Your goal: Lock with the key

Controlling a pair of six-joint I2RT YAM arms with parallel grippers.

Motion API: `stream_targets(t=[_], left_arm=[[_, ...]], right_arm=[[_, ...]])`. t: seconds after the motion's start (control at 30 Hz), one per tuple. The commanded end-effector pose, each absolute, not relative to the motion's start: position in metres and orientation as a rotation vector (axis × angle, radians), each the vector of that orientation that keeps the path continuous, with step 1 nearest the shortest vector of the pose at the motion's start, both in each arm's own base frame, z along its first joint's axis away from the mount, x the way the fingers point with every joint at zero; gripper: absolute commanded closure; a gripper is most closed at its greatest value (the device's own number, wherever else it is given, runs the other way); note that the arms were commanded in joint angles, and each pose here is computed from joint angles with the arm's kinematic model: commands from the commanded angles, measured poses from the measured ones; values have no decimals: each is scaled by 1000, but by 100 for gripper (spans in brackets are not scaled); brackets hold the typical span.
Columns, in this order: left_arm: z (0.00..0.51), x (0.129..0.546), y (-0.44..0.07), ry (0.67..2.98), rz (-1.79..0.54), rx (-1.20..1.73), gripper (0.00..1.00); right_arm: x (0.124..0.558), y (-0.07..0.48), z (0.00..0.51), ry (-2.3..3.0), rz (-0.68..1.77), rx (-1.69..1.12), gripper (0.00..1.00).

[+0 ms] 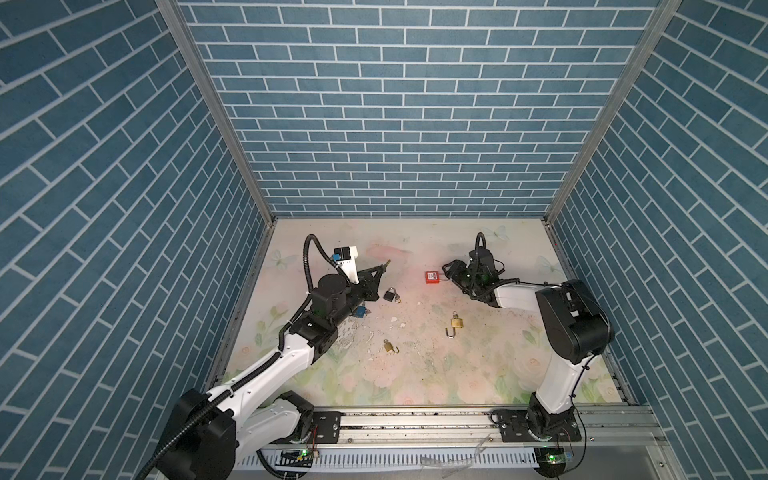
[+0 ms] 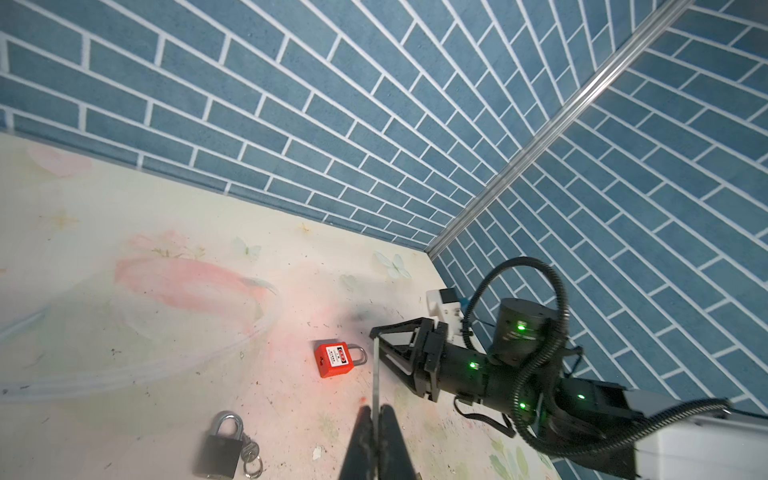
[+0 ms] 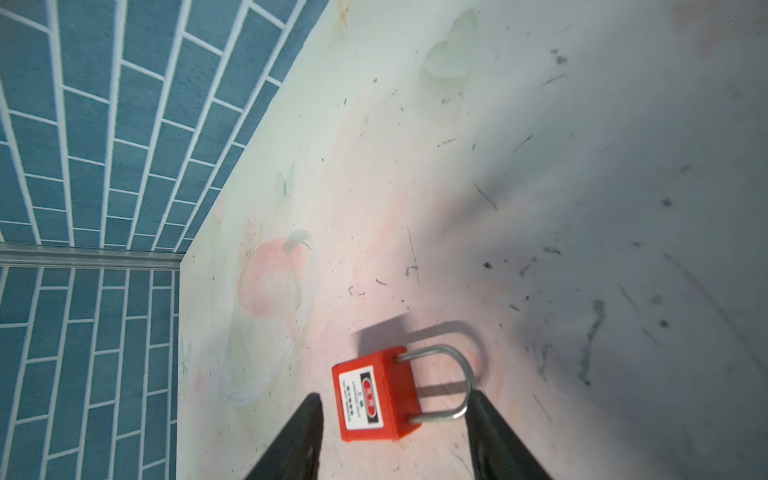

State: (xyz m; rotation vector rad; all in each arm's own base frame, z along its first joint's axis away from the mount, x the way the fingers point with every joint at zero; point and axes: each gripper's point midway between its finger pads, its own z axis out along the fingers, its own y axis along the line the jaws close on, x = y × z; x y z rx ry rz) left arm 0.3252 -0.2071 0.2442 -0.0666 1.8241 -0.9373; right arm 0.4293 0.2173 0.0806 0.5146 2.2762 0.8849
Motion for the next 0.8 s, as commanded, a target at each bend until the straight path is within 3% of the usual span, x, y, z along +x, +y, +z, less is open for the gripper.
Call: stream_targets(t=[0.0,0.37,0.77], left_arm=[[233,336,-208,1865,-888,-166,100],[179,368,-254,1978,-775,-279,100],[118,406,-307,2009,-742,-370,100]], right_arm=[[423,199,103,2247,786,503,43],[357,178,162,2191,786,269,45],[320,149,161,2185,804,234,45]])
